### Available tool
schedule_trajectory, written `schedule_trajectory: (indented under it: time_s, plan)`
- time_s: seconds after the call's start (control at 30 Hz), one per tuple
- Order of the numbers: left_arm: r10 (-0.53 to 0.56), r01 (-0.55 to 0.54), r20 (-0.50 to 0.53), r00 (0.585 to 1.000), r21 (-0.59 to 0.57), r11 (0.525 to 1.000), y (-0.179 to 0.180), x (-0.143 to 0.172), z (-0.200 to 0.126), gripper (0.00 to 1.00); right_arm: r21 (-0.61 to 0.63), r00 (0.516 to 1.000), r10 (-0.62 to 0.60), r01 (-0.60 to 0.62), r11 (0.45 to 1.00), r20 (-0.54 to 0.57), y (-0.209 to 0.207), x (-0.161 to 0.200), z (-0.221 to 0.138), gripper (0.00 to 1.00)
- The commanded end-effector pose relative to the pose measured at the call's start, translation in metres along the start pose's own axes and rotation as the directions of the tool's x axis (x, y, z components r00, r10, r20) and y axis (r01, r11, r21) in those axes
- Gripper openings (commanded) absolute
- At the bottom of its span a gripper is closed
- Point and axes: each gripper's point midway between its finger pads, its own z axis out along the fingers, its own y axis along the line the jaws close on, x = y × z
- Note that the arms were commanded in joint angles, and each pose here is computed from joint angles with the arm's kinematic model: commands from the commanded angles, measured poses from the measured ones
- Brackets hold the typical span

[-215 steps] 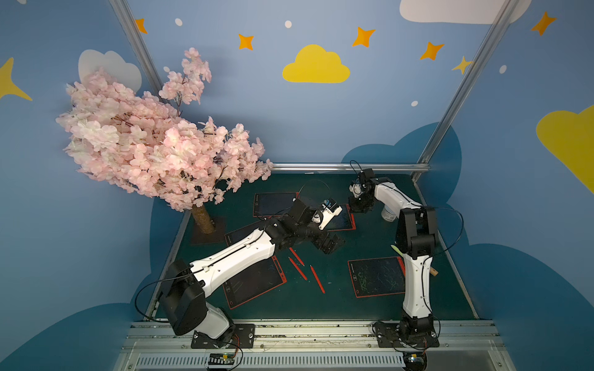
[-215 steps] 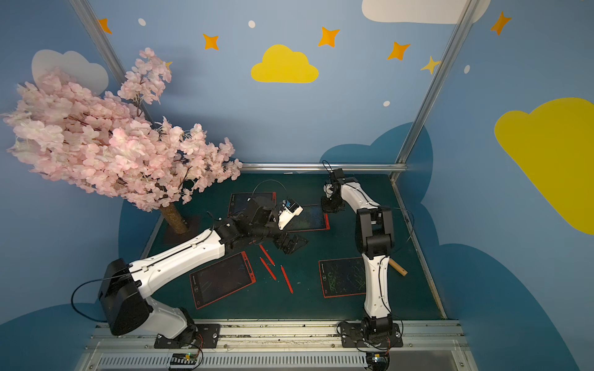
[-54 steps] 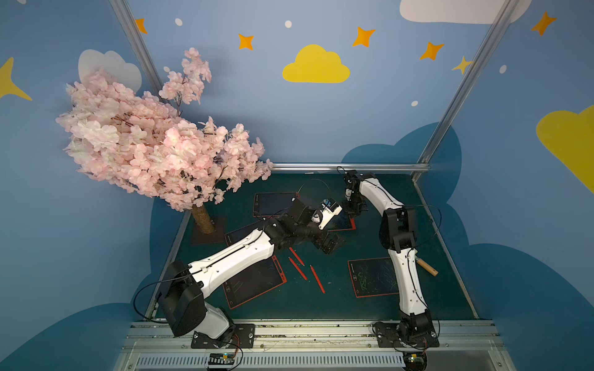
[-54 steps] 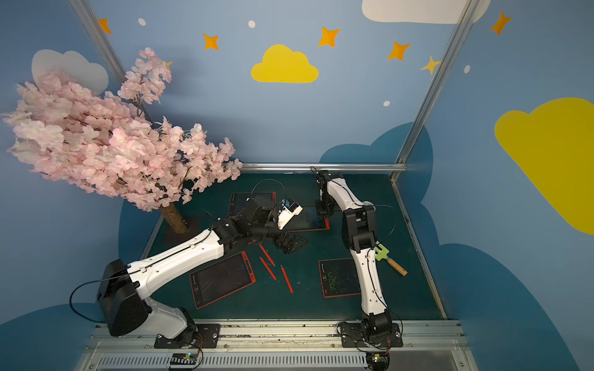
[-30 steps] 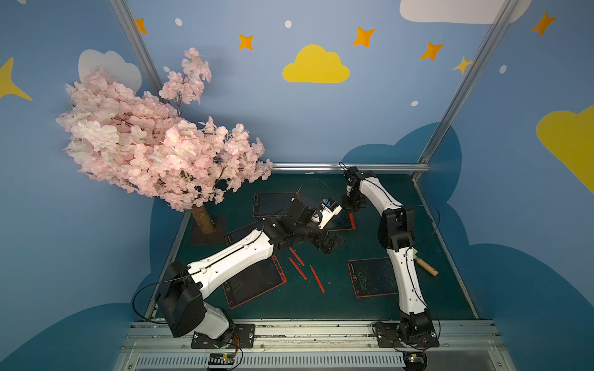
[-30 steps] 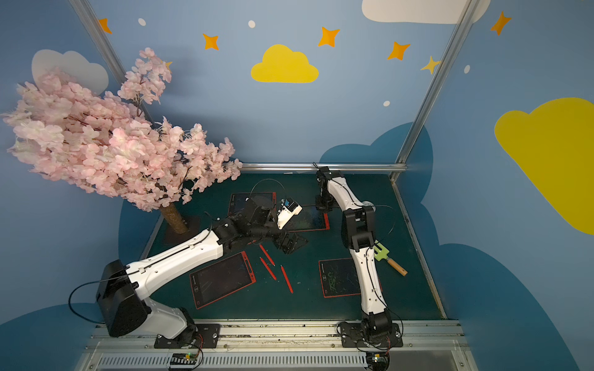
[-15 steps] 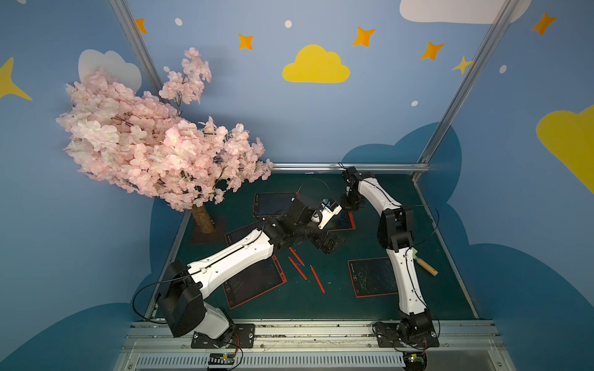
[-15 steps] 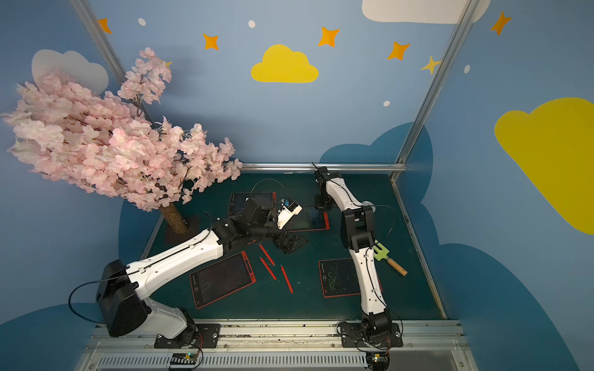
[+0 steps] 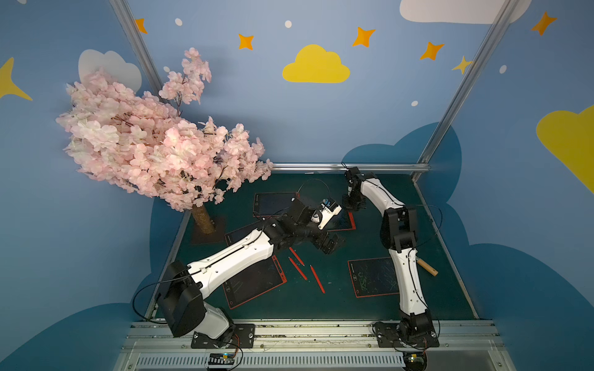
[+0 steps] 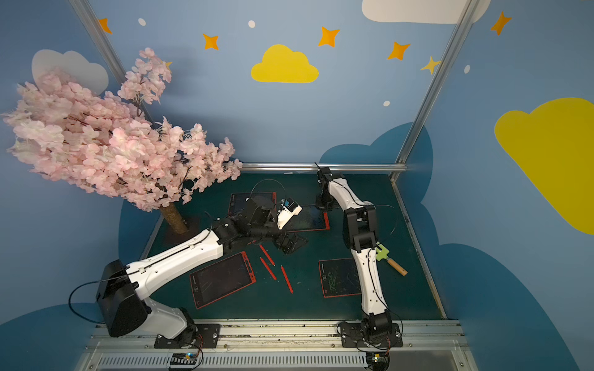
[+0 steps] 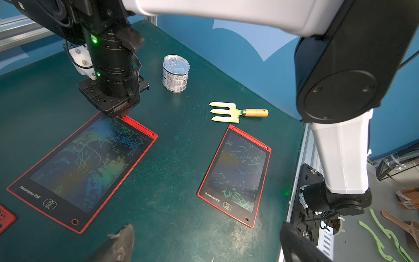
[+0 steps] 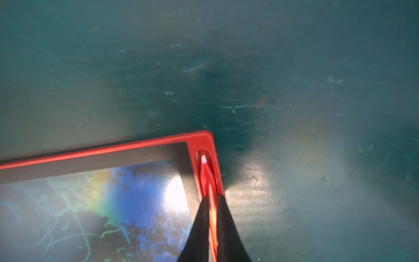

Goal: Place the stylus back onto the writing tablet
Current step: Place the stylus on the writing tablet.

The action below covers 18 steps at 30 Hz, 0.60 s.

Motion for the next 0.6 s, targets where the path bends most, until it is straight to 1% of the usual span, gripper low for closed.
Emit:
schedule_trajectory:
  time_s: [0.0,0.13,0.27,0.33,0.5,0.57]
  plan:
    - [0.004,-0.004,0.019,1.000,-0.003,1.000,-0.001,-0.009,-0.005,0.99,-0.016,0.998,-0.023,0.024,1.000,0.051,0.006,-0.005,-0.021,0.17]
    - [0.003,-0.003,0.024,1.000,-0.005,1.000,0.000,-0.010,-0.006,0.99,-0.048,0.990,-0.057,0.063,0.997,0.126,0.026,-0.015,-0.042,0.28]
    - [0.000,0.000,0.034,0.999,-0.003,1.000,0.000,-0.012,-0.009,0.99,-0.093,0.977,-0.104,0.123,0.988,0.188,0.052,-0.022,-0.054,0.41]
    - [-0.004,0.004,0.037,0.999,-0.001,1.000,0.000,-0.013,-0.010,0.99,-0.139,0.971,-0.126,0.156,0.978,0.204,0.069,-0.025,-0.054,0.50]
    - [0.001,-0.001,0.046,0.999,-0.003,1.000,0.001,-0.015,-0.013,0.99,-0.175,0.970,-0.136,0.173,0.969,0.201,0.093,-0.026,-0.050,0.63]
    - [0.007,-0.007,0.048,0.999,-0.004,1.000,0.001,-0.015,-0.013,0.99,-0.188,0.964,-0.156,0.197,0.962,0.214,0.103,-0.026,-0.048,0.73]
